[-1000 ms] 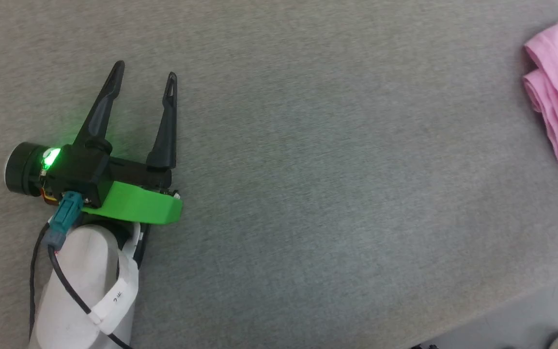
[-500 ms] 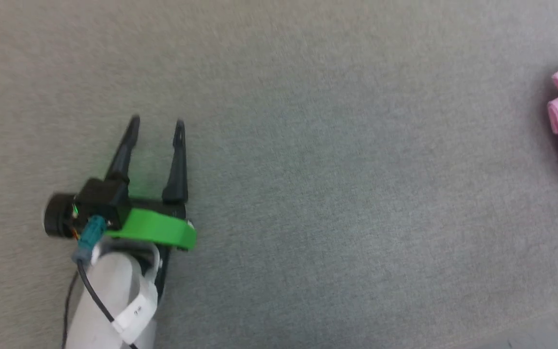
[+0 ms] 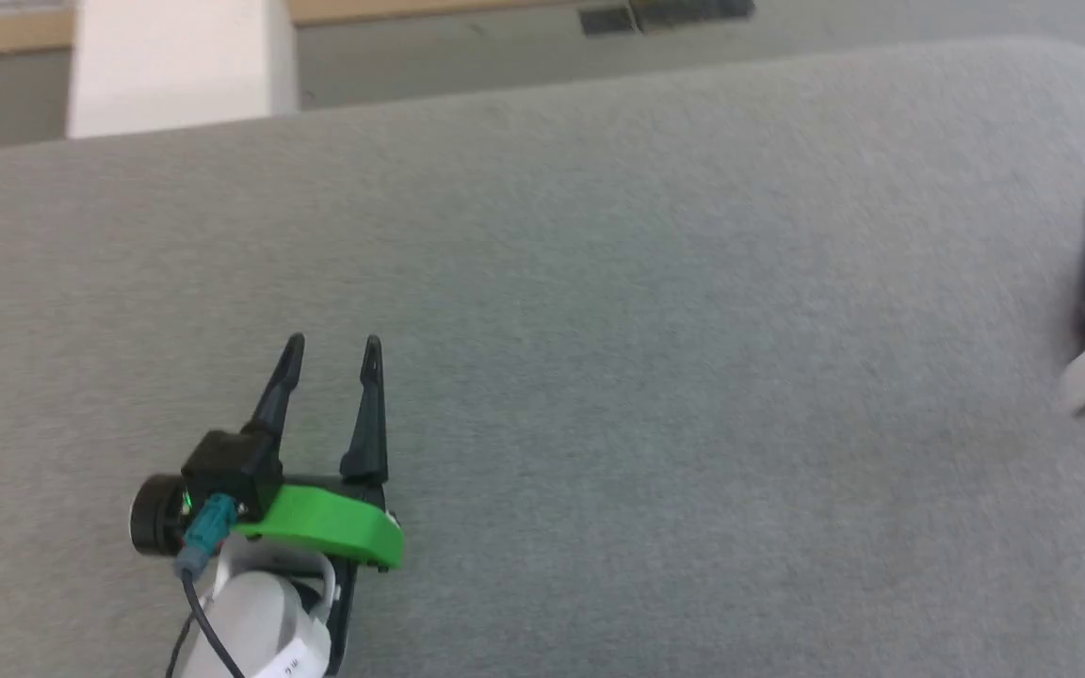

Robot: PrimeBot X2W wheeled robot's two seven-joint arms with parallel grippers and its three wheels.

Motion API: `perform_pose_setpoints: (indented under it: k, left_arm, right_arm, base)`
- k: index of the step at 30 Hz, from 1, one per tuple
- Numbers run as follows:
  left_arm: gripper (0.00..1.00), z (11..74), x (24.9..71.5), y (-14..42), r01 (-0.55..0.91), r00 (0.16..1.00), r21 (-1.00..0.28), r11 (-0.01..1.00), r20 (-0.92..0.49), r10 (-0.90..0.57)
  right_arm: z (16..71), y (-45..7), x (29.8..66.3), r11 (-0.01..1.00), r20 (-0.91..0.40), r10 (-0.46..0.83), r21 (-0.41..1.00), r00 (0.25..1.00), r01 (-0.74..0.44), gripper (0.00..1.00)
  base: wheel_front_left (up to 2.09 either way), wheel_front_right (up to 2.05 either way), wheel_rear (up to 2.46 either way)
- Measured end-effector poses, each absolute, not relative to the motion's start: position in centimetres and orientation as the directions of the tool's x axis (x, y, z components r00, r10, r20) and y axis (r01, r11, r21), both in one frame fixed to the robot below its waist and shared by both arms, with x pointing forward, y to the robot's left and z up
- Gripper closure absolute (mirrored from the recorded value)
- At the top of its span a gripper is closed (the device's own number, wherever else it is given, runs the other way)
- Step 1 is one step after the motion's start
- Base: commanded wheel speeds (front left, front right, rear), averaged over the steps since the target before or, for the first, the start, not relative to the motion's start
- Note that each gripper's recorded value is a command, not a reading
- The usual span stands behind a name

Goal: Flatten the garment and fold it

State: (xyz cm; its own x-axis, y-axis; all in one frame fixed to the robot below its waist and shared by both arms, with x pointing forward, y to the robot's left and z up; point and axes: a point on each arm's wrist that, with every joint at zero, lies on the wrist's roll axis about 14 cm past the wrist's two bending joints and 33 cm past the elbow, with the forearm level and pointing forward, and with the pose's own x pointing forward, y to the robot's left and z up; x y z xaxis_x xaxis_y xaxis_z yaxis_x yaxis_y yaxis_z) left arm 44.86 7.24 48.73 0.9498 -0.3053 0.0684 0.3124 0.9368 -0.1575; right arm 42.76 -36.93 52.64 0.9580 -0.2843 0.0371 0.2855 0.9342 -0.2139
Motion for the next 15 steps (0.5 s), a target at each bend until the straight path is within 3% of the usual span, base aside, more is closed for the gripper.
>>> perform_pose_setpoints:
  k: [8, 15]
  left_arm:
    - [0.0, 50.4, 42.1, 9.1, 0.275, 0.96, -0.135, 0.952, 0.089, -0.265]
    - [0.0, 51.6, 40.2, 10.7, 0.231, 0.97, -0.135, 0.963, 0.113, -0.217]
  right_arm:
    - [53.4, -26.9, 40.8, 0.99, 0.099, -0.098, -0.091, 0.99, 0.107, 0.0]
    - [53.2, -22.9, 37.8, 0.999, 0.095, -0.045, -0.015, 0.994, 0.047, 0.0]
  base:
    - [0.0, 0.0, 0.0]
    - [0.0, 0.0, 0.0]
